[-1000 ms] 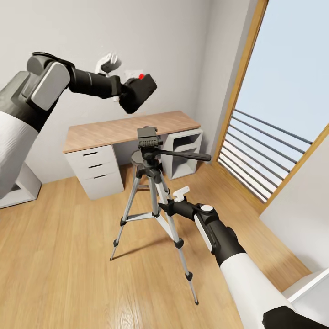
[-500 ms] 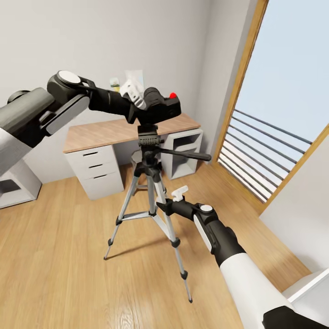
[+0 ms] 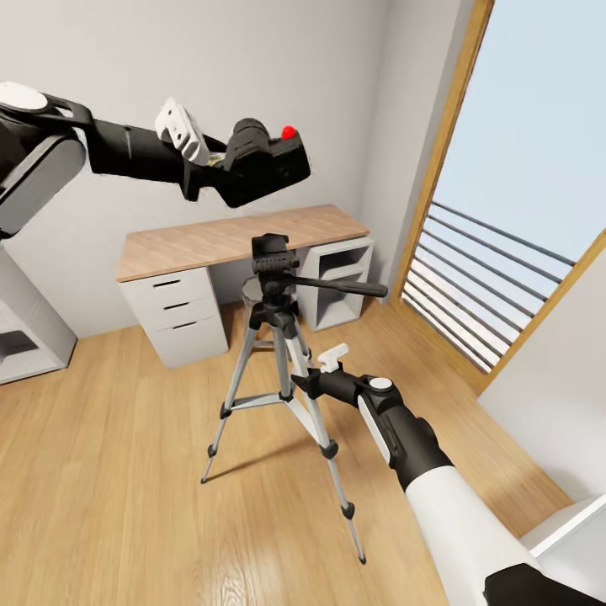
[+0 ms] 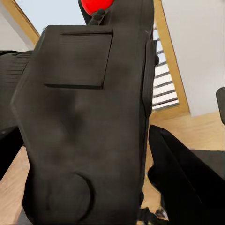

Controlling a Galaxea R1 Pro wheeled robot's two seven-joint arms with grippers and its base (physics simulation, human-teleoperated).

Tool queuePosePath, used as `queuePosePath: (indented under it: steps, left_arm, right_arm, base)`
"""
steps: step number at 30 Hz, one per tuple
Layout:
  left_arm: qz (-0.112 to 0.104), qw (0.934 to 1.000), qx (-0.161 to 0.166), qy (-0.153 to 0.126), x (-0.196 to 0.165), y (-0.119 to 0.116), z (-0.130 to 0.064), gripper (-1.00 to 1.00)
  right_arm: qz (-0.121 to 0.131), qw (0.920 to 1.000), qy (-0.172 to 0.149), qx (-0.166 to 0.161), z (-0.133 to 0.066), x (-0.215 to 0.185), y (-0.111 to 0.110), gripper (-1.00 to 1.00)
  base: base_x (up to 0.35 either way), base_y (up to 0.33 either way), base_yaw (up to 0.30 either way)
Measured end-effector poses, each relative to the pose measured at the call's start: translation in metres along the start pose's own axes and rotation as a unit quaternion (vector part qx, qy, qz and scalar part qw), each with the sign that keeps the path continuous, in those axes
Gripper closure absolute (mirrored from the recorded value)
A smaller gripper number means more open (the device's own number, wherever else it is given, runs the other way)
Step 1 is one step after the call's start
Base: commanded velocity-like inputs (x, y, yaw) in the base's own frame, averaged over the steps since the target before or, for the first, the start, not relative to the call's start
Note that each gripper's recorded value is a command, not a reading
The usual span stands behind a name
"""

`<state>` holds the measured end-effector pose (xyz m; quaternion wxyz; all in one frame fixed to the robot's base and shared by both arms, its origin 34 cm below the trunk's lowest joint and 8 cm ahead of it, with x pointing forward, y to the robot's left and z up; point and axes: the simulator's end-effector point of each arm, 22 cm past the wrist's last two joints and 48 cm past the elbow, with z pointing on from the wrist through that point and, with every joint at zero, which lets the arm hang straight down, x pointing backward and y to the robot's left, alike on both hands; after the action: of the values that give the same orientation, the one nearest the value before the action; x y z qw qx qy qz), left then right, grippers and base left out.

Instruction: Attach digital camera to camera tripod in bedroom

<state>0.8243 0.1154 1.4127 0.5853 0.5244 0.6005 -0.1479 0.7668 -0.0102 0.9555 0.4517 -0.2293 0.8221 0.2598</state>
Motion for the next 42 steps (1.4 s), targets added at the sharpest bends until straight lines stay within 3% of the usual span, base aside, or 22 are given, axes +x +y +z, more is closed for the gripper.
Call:
queuePosePath:
  steps: [3, 5, 12, 17, 24, 25, 29, 34, 39, 42]
  left_arm:
    - [0.020, 0.9995, -0.021, -0.012, -0.013, 0.010, -0.036, 1.00]
    - [0.026, 0.9991, -0.029, -0.015, -0.016, 0.013, -0.049, 1.00]
    - [0.035, 0.9986, -0.035, -0.017, -0.018, 0.013, -0.067, 1.00]
    - [0.030, 0.9990, -0.032, -0.010, -0.017, 0.010, -0.069, 1.00]
    - [-0.030, 0.9992, -0.002, 0.028, -0.001, -0.005, -0.068, 1.00]
    - [-0.051, 0.9976, 0.019, 0.041, 0.004, -0.015, -0.067, 1.00]
    - [-0.066, 0.9958, 0.032, 0.055, 0.008, -0.023, -0.066, 1.00]
    - [-0.065, 0.9950, 0.044, 0.062, 0.005, -0.034, -0.062, 1.00]
    - [-0.051, 0.9947, 0.078, 0.045, -0.019, -0.061, -0.028, 1.00]
    - [-0.044, 0.9948, 0.082, 0.042, -0.025, -0.066, -0.021, 1.00]
  right_arm:
    - [0.000, 1.0000, 0.000, 0.000, 0.000, 0.000, 0.000, 1.00]
    - [0.000, 1.0000, 0.000, 0.000, 0.000, 0.000, 0.000, 1.00]
    - [0.000, 1.0000, 0.000, 0.000, 0.000, 0.000, 0.000, 1.00]
    - [0.000, 1.0000, -0.001, 0.000, 0.000, 0.000, 0.000, 1.00]
    - [-0.001, 1.0000, -0.002, 0.001, 0.000, 0.000, 0.000, 1.00]
    - [-0.001, 1.0000, -0.002, 0.001, 0.000, 0.000, 0.000, 1.00]
    - [-0.001, 1.0000, -0.002, 0.001, 0.000, 0.000, 0.000, 1.00]
    - [-0.001, 1.0000, -0.001, 0.001, 0.000, 0.000, -0.001, 1.00]
    - [0.001, 1.0000, 0.000, 0.002, 0.000, 0.000, -0.001, 1.00]
    - [0.001, 1.0000, 0.000, 0.002, 0.000, 0.000, -0.001, 1.00]
  base:
    - [0.000, 0.000, 0.000]
    - [0.000, 0.000, 0.000]
    - [0.000, 0.000, 0.000]
    - [0.000, 0.000, 0.000]
    - [0.000, 0.000, 0.000]
    - [0.000, 0.000, 0.000]
    - [0.000, 0.000, 0.000]
    - [0.000, 0.000, 0.000]
    - [0.000, 0.000, 0.000]
    - [0.000, 0.000, 0.000]
